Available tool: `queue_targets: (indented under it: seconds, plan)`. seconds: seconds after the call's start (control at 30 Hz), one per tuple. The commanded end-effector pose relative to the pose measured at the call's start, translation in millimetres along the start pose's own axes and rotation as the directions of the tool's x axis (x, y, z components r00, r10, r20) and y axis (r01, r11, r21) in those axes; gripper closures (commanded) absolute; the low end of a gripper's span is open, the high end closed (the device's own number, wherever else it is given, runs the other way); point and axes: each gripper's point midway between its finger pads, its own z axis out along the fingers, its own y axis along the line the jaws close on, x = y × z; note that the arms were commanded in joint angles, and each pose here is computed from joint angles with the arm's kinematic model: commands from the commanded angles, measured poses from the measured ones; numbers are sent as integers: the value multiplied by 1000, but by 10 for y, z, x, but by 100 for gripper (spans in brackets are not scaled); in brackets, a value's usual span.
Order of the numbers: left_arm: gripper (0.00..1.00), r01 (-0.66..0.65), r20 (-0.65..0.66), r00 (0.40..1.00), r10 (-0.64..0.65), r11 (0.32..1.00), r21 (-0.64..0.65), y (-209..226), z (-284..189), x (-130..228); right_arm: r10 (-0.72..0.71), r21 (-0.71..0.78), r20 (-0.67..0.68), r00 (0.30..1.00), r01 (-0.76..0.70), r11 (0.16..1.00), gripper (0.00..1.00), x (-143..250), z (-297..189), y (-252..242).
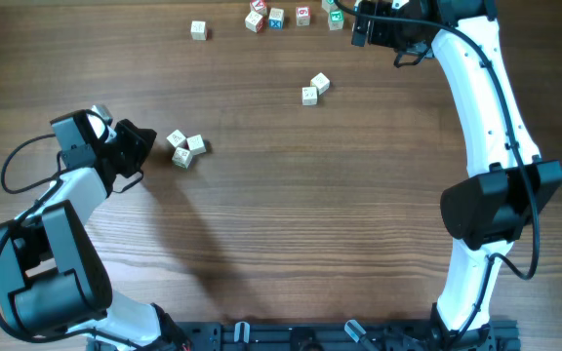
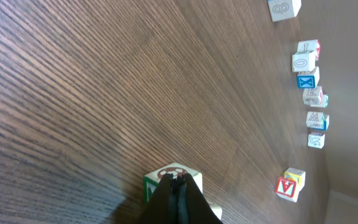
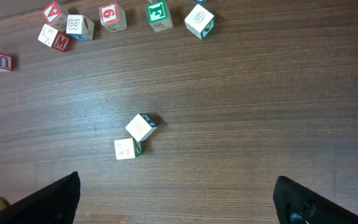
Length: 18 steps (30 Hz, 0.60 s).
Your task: Form a circle
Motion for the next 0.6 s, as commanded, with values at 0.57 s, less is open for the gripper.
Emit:
queue_targets:
  seconds: [0.57]
  plan:
    - [96, -271, -24, 962, 272, 962, 23, -423, -242, 249, -1, 1, 49, 999, 1, 1000, 0, -85, -190, 12]
